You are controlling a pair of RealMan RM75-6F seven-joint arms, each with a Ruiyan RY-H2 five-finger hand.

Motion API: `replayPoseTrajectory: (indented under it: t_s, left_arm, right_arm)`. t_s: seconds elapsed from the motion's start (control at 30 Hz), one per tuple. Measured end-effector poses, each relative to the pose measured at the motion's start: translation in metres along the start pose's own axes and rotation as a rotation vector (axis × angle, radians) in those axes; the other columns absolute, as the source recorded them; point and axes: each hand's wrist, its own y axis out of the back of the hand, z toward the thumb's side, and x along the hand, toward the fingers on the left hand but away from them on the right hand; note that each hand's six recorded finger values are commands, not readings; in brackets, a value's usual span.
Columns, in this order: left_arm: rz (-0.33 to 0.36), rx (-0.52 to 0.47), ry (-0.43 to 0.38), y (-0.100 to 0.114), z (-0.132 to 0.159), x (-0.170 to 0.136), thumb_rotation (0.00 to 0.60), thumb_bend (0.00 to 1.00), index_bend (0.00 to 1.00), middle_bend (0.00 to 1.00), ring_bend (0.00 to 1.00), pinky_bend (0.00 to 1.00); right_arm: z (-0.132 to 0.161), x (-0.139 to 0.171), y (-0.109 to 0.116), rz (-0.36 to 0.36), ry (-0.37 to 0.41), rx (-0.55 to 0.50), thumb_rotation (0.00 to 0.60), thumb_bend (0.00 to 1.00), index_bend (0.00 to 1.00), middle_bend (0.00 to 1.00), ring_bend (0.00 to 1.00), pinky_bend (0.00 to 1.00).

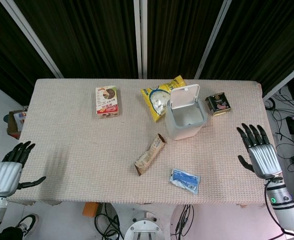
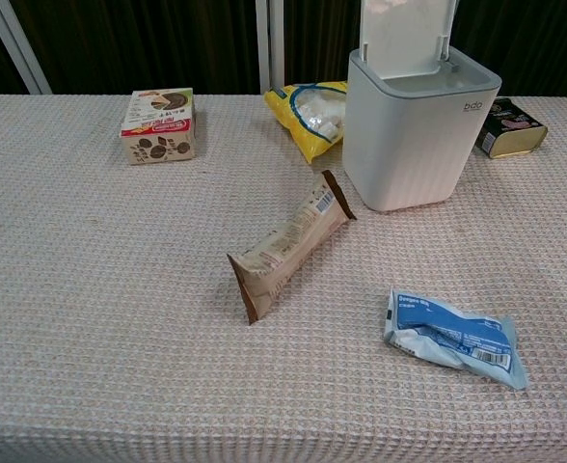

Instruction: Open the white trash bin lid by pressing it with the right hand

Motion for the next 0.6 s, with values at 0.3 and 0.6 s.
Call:
replayPoseTrajectory:
  t_s: [0.3, 0.6]
  left_arm:
    - [0.010, -0.003, -0.019, -0.003, 0.004, 0.007, 0.376, 0.10, 0.08, 0.07, 0.06, 0.22]
    - [0.025, -0.006, -0.011, 0.002, 0.001, 0.006, 0.375, 0.10, 0.08, 0.07, 0.06, 0.22]
  right_arm:
    - [-0.061, 0.051, -0.020, -0.031, -0.177, -0.002, 0.600, 0.20, 0.00, 0.00, 0.00, 0.00]
    - [-0.048, 0.054, -0.023, -0.053, -0.138, -0.040, 0.600, 0.20, 0.00, 0.00, 0.00, 0.00]
